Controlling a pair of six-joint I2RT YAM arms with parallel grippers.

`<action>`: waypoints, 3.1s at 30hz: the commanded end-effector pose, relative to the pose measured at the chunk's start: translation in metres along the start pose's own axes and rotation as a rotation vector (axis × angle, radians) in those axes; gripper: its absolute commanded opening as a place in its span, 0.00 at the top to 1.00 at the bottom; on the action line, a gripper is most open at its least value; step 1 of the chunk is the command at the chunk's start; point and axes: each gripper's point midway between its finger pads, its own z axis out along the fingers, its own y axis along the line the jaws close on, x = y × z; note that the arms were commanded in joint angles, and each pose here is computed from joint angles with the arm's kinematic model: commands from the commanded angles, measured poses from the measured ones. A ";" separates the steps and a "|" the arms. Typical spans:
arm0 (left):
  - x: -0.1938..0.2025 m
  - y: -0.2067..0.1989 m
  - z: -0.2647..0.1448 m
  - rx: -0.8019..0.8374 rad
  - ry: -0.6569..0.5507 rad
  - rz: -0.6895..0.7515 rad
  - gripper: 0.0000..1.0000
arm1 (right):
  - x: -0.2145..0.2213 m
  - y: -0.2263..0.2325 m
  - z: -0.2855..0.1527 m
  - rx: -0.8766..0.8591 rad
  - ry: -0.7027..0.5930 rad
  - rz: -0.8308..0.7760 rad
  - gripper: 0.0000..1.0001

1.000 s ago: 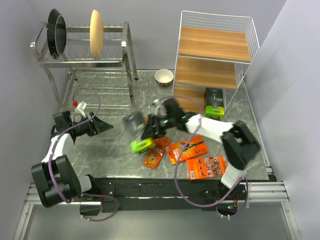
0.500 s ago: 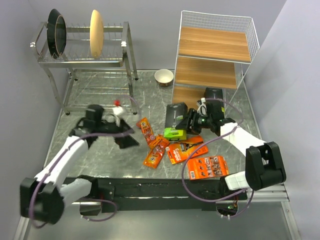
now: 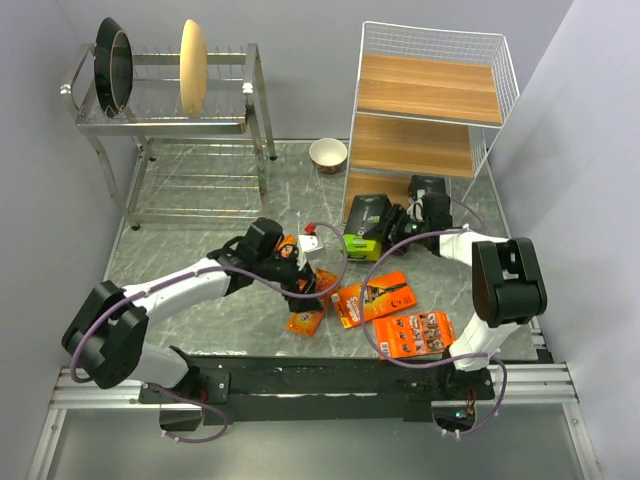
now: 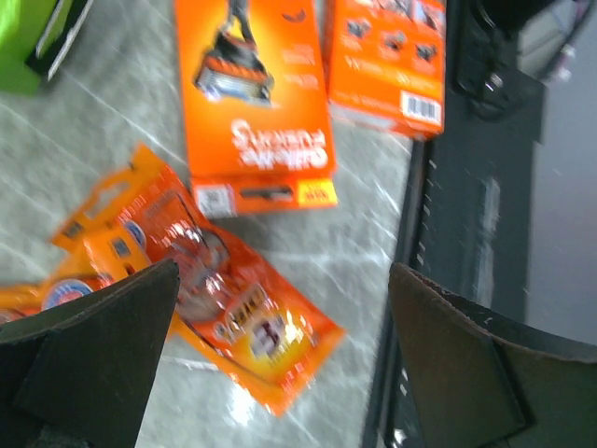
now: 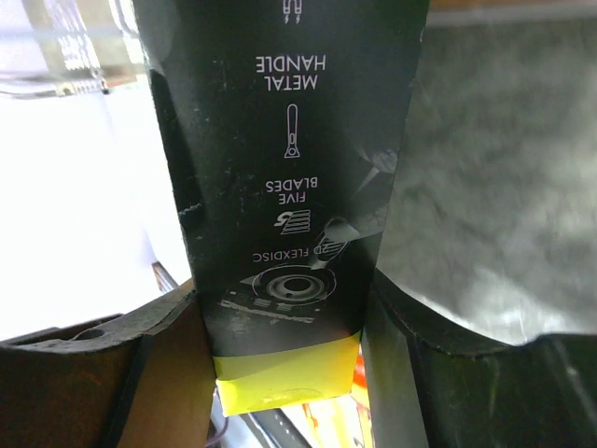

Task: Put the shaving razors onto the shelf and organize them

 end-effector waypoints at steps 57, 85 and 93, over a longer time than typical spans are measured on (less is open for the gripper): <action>-0.078 0.093 -0.115 -0.542 -0.335 0.093 0.19 | 0.029 0.014 -0.020 0.271 0.055 -1.390 1.00; -0.063 0.111 -0.117 -0.557 -0.361 -0.018 0.15 | -0.072 0.025 0.040 0.538 -0.118 -1.466 1.00; -0.063 0.117 -0.116 -0.575 -0.370 -0.070 0.07 | -0.084 0.017 0.042 0.597 -0.170 -1.475 1.00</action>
